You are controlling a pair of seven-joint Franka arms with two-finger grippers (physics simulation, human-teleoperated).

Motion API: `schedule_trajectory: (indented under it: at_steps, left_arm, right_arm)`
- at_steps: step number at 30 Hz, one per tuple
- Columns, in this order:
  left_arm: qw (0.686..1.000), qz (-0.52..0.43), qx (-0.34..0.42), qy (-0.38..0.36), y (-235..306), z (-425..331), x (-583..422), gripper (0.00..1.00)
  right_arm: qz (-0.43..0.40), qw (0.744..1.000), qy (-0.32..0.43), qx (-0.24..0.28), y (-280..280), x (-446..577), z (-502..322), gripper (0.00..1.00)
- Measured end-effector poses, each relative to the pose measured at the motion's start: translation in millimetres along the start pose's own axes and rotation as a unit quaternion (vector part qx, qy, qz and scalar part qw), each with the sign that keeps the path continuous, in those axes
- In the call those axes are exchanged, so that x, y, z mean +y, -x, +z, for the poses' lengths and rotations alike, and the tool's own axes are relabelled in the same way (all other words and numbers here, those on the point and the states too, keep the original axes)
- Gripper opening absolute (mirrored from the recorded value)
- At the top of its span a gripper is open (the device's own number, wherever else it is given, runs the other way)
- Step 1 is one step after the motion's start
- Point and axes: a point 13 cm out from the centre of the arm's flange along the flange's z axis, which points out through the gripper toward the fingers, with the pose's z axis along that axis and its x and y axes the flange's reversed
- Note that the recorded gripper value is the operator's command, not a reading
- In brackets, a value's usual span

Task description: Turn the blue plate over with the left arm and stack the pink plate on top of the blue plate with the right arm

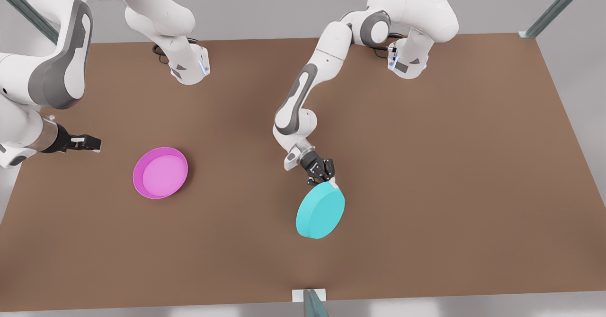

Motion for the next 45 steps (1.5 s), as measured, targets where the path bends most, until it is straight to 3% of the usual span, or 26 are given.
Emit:
schedule_trajectory:
  at_steps: [5,6,7,10,13,18,20,22,24,26,27,30,32,34,36,41,45]
  left_arm:
    - [0.999,-0.049,-0.002,-0.007,-17,-9,-7,0.21]
    - [0.998,-0.06,-0.002,-0.007,-18,-9,-8,0.57]
    - [0.997,-0.07,-0.002,-0.008,-18,-10,-8,0.73]
    - [0.995,-0.095,0.005,-0.013,-26,-19,-12,0.82]
    - [0.992,-0.122,0.024,-0.025,-30,-42,-18,0.82]
    - [0.954,-0.228,0.181,-0.07,20,-150,-9,0.84]
    - [0.904,-0.299,0.298,-0.071,108,-171,49,0.99]
    - [0.826,-0.354,0.435,-0.05,196,-136,151,1.0]
    - [0.751,-0.386,0.536,0.015,230,-24,265,1.0]
    - [0.659,-0.415,0.618,0.104,200,124,390,1.0]
    - [0.63,-0.407,0.65,0.123,177,159,429,1.0]
    - [0.601,-0.353,0.711,0.094,139,188,456,1.0]
    - [0.584,-0.325,0.741,0.065,110,207,462,1.0]
    - [0.539,-0.295,0.789,-0.01,79,228,464,1.0]
    - [0.539,-0.24,0.802,-0.088,52,225,473,1.0]
    - [0.622,-0.113,0.749,-0.198,63,174,451,1.0]
    - [0.628,-0.061,0.737,-0.243,62,171,452,1.0]
  right_arm:
    - [0.0,1.0,0.0,0.002,0,0,2,1.0]
    - [0.0,1.0,0.0,0.003,0,0,2,1.0]
    - [0.0,1.0,0.0,0.003,0,0,2,1.0]
    - [0.0,1.0,0.0,0.003,-1,0,2,1.0]
    - [-0.001,1.0,0.0,0.004,-1,0,2,1.0]
    - [-0.001,1.0,0.001,0.003,0,0,2,1.0]
    - [0.002,1.0,0.008,0.006,6,-3,7,1.0]
    - [0.009,1.0,0.014,0.013,8,-13,17,1.0]
    - [0.019,0.999,0.019,0.044,3,-27,49,1.0]
    - [0.031,0.996,0.028,0.077,-12,-43,93,1.0]
    - [0.037,0.994,0.036,0.092,-24,-50,122,1.0]
    - [0.042,0.991,0.062,0.113,-54,-42,208,1.0]
    - [0.042,0.992,0.069,0.099,-61,-33,245,1.0]
    - [0.051,0.993,0.082,0.073,-64,-29,269,1.0]
    - [0.076,0.991,0.102,0.042,-64,-39,288,1.0]
    - [0.125,0.982,0.144,-0.004,-53,-59,324,1.0]
    - [0.114,0.982,0.149,-0.01,-48,-40,363,1.0]
